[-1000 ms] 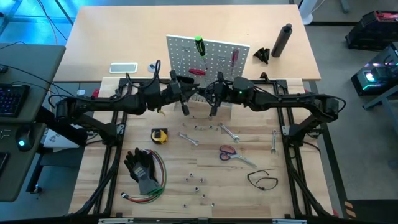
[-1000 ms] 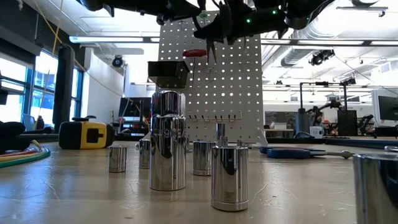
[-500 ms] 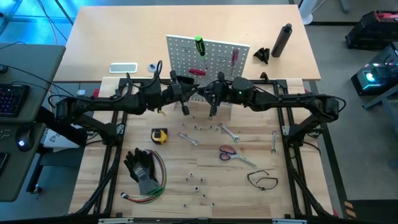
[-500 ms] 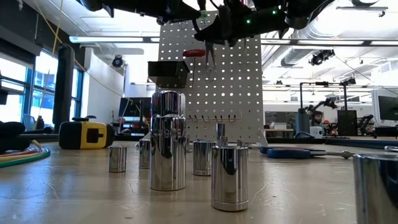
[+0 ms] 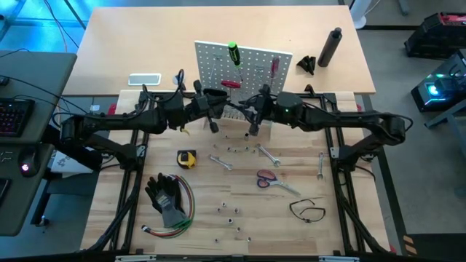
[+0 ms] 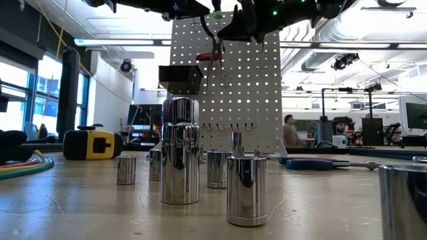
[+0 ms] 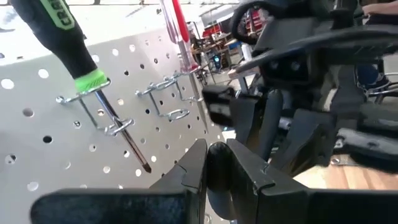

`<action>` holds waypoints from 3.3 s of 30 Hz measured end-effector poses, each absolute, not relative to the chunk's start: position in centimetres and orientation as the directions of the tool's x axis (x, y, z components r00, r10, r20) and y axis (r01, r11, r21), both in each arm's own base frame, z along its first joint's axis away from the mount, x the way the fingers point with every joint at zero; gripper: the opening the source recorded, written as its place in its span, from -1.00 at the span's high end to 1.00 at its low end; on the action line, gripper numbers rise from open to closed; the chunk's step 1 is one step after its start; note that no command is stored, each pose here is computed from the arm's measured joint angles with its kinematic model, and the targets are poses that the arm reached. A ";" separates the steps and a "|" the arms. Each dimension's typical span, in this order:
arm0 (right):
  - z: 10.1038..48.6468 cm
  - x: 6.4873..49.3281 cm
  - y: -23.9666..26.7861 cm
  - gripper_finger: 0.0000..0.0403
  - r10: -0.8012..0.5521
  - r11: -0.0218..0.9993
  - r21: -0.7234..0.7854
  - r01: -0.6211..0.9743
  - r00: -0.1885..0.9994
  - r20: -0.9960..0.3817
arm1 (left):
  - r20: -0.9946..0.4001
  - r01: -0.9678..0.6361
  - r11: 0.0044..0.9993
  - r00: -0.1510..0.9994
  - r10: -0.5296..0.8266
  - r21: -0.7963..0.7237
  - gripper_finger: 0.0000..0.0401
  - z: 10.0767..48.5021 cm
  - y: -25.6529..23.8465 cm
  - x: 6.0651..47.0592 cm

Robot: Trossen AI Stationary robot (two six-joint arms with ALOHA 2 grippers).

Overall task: Hang tools onto peg board
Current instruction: Hang the black pliers on the white peg board

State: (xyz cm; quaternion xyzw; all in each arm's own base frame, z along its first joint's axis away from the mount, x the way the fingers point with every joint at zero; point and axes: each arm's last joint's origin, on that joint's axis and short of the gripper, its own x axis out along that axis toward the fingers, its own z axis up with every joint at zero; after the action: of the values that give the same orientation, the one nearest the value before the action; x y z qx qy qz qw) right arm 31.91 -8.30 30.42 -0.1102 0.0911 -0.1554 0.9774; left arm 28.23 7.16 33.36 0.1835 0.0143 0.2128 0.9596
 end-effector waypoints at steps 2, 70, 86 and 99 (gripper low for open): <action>30.6 31.7 -7.9 0.49 -0.335 0.923 -0.251 0.291 0.930 -0.153 | 0.045 -0.407 0.840 0.906 0.420 0.360 0.82 33.3 7.2 28.2; 33.0 31.4 -8.6 0.81 -0.449 0.838 -0.333 0.432 0.893 0.028 | 0.156 -0.451 0.816 0.892 0.424 0.360 0.83 34.0 8.8 31.4; 32.6 31.5 -9.5 0.81 -0.457 0.839 -0.318 0.441 0.889 0.027 | 0.149 -0.453 0.810 0.891 0.429 0.373 0.83 33.9 9.7 31.2; 32.3 31.6 -10.1 0.81 -0.459 0.843 -0.307 0.442 0.888 0.019 | 0.142 -0.459 0.812 0.887 0.439 0.359 0.83 33.8 10.1 31.0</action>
State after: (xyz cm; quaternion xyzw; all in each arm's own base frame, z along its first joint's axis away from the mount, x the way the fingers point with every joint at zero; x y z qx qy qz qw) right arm 31.61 -10.13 32.29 -0.1535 0.0275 -0.2346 0.9595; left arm 31.05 10.14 33.78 0.1953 -0.0264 0.2359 0.9516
